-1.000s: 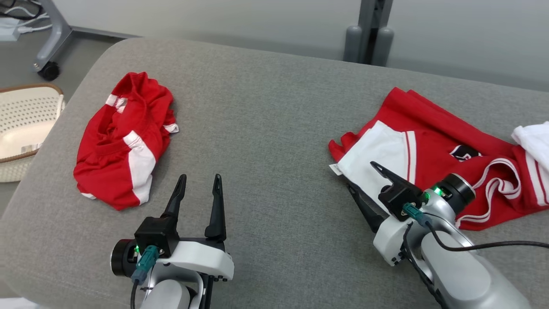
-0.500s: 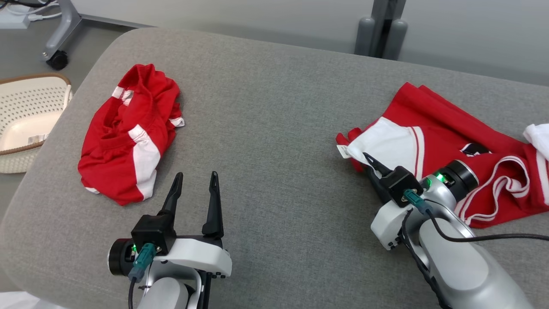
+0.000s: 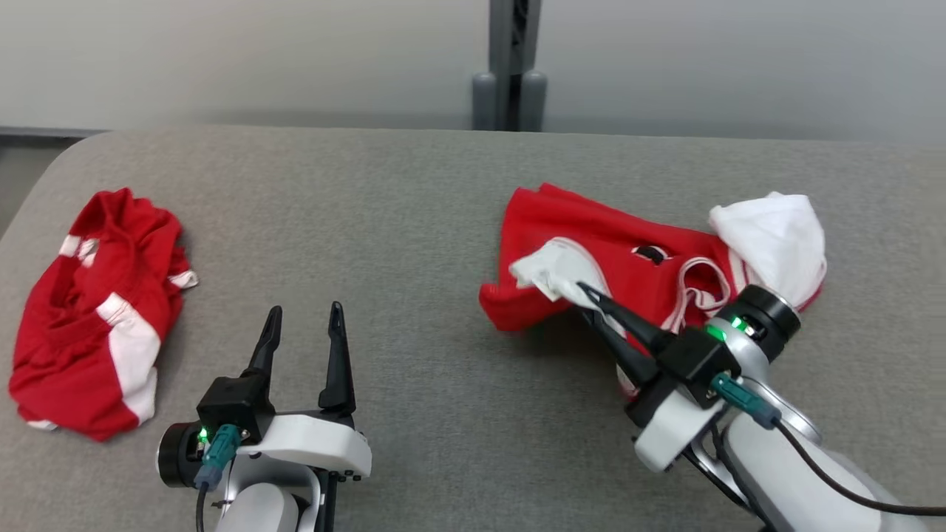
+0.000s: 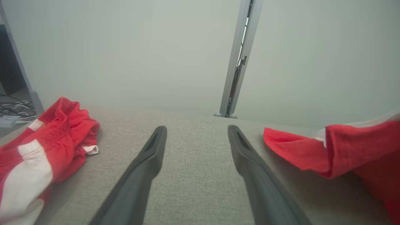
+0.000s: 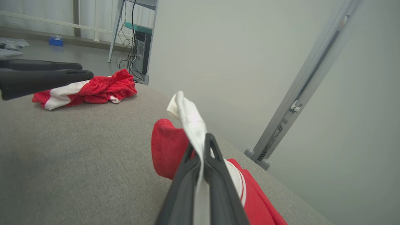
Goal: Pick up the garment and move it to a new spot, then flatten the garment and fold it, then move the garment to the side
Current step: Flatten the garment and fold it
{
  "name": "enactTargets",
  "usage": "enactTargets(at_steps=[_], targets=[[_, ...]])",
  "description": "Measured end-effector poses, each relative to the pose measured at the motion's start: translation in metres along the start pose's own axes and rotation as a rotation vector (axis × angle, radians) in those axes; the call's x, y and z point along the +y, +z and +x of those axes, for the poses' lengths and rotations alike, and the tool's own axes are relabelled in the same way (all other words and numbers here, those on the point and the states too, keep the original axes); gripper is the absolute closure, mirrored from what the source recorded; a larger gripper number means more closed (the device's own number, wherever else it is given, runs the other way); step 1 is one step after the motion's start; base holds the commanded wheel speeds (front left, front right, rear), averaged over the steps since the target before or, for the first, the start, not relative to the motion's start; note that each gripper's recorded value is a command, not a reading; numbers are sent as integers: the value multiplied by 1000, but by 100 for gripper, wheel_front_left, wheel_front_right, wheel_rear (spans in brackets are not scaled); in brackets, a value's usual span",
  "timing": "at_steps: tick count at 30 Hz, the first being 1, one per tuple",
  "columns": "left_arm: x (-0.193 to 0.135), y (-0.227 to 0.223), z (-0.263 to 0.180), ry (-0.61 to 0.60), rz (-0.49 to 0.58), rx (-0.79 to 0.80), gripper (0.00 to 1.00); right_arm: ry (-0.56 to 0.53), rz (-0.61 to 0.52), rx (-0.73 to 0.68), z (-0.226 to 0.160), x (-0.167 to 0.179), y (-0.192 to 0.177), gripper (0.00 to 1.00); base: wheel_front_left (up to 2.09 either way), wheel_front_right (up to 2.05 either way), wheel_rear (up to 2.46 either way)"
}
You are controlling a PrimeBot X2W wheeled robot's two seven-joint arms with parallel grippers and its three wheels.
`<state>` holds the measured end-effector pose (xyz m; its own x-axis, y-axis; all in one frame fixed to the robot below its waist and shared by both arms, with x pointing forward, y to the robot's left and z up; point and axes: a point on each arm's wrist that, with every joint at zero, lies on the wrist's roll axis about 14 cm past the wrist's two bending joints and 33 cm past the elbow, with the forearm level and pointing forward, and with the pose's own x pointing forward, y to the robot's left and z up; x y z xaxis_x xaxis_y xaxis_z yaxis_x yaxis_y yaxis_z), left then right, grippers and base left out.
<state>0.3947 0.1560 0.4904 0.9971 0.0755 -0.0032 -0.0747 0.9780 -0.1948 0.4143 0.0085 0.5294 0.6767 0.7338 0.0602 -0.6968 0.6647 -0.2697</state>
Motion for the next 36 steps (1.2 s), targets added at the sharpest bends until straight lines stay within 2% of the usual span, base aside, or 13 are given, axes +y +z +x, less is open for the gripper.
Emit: enactTargets(at_steps=[6, 12, 13, 14, 23, 31, 36], targets=[[-28, 0, 6, -82, -9, -1, 0, -7, 13, 148, -52, -7, -35, 100, 0, 0, 0], [-55, -1, 8, -160, -13, 0, 0, -187, 31, 235, -95, -57, -51, 100, 0, 0, 0], [-58, -1, 8, -169, -14, 1, 0, -230, 45, 252, -103, -66, -56, 93, 0, 0, 0], [-60, -1, 7, -176, -13, 0, 0, -255, 50, 271, -110, -71, -60, 0, 0, 0, 0], [-65, -1, 5, -196, -5, -1, 0, -398, 156, 366, -137, -85, -91, 0, 0, 0, 0], [-68, -4, 2, -205, -3, 8, 0, -601, 187, 275, -154, -133, -71, 0, 0, 0, 0], [-74, -4, 2, -223, -4, 10, 0, -685, 197, 200, -162, -141, -57, 0, 0, 0, 0]])
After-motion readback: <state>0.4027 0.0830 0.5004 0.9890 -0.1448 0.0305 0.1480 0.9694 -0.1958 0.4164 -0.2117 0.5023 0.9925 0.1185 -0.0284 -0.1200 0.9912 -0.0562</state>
